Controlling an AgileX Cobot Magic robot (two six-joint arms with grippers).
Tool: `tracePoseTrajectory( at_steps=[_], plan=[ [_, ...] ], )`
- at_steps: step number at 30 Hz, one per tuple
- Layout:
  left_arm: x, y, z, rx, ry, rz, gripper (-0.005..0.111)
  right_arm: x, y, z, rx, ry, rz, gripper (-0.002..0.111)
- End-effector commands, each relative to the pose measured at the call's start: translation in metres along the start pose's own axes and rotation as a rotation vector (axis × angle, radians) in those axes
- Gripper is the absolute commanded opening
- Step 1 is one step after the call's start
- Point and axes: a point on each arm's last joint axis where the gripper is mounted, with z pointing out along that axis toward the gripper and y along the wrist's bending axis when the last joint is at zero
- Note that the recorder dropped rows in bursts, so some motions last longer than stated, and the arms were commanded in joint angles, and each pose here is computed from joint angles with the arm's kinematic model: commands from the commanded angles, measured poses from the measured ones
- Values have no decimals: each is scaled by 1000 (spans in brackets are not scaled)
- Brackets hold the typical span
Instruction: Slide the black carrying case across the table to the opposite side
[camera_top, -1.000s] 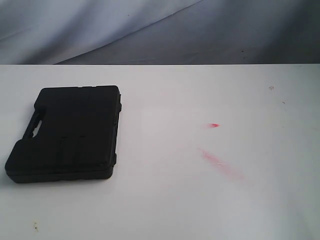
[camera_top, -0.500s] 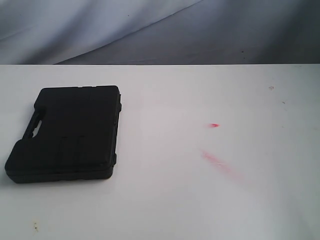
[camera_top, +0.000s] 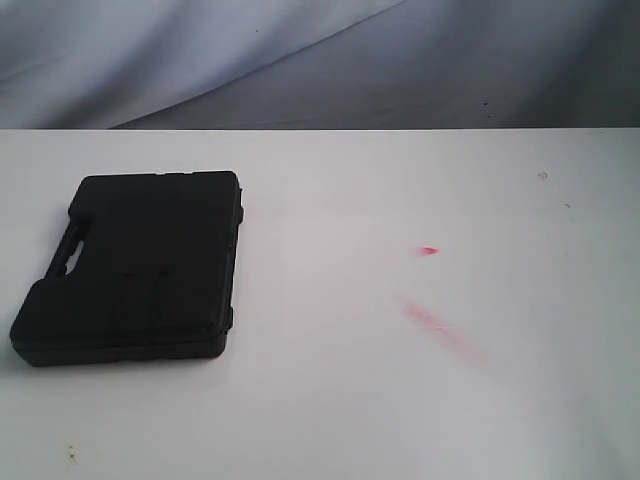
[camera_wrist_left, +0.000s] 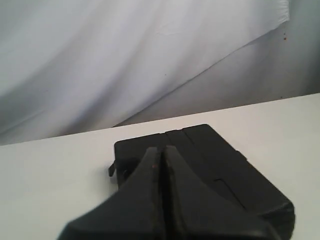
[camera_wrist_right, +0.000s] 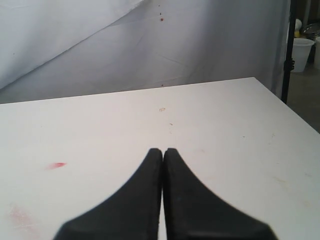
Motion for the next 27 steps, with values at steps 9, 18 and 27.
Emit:
tracePoseTrajectory(
  at_steps=[9,18,27],
  plan=[
    [3,9,-1,-175,17,-81,0,1,0,0,-2,5,6,0],
    [8,9,-1,-176,72,-44,0,1,0,0,-2,5,6,0],
    [11,9,-1,-173,107,-61,0,1,0,0,-2,5,6,0]
  ],
)
